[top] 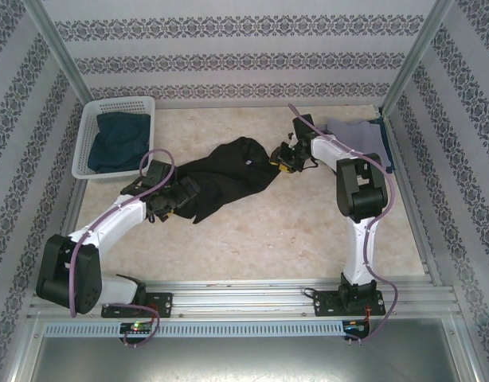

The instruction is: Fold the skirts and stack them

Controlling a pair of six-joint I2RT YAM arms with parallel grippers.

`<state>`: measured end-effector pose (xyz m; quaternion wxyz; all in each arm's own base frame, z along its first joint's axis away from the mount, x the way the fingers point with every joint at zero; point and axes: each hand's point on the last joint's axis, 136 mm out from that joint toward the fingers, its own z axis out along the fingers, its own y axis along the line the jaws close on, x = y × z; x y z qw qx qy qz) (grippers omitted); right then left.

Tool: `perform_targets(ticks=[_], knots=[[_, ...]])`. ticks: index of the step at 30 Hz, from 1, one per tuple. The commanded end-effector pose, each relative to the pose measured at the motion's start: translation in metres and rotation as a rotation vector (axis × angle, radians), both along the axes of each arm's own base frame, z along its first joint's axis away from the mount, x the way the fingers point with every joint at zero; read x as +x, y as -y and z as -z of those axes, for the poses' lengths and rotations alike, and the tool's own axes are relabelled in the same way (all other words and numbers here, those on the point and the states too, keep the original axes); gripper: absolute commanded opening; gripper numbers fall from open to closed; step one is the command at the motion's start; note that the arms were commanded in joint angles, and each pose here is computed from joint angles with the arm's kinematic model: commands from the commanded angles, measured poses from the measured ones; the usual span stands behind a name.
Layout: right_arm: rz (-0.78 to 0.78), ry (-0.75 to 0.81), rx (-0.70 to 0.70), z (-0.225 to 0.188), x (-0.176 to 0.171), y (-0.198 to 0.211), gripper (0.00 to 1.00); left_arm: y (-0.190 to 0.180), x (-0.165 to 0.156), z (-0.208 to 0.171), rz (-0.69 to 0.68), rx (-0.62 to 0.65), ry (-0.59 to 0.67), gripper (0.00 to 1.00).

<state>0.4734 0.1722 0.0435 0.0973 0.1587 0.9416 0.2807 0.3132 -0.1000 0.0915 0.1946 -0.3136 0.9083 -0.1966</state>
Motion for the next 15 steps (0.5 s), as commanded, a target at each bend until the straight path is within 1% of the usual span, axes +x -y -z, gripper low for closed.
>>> perform_targets(ticks=[1,5,8,10,14,15], knots=[[0.013,-0.04,-0.047,0.015,-0.006,0.002,0.4,-0.007,0.003,0.0,-0.03,0.002,0.015,1.0],[0.024,-0.055,-0.066,0.025,-0.01,0.003,0.39,-0.009,0.003,0.001,-0.033,0.0,0.012,1.0],[0.03,-0.051,-0.068,0.027,-0.011,0.003,0.34,-0.009,0.002,0.001,-0.033,-0.001,0.011,1.0],[0.03,-0.036,-0.069,0.023,-0.011,0.003,0.26,-0.009,0.001,0.001,-0.03,-0.002,0.011,1.0],[0.053,0.035,-0.073,0.001,-0.008,0.009,0.01,-0.004,0.004,-0.003,0.016,-0.015,0.031,1.0],[0.062,0.059,-0.067,-0.008,-0.008,0.01,0.0,-0.003,0.006,-0.006,0.034,-0.012,0.039,1.0]])
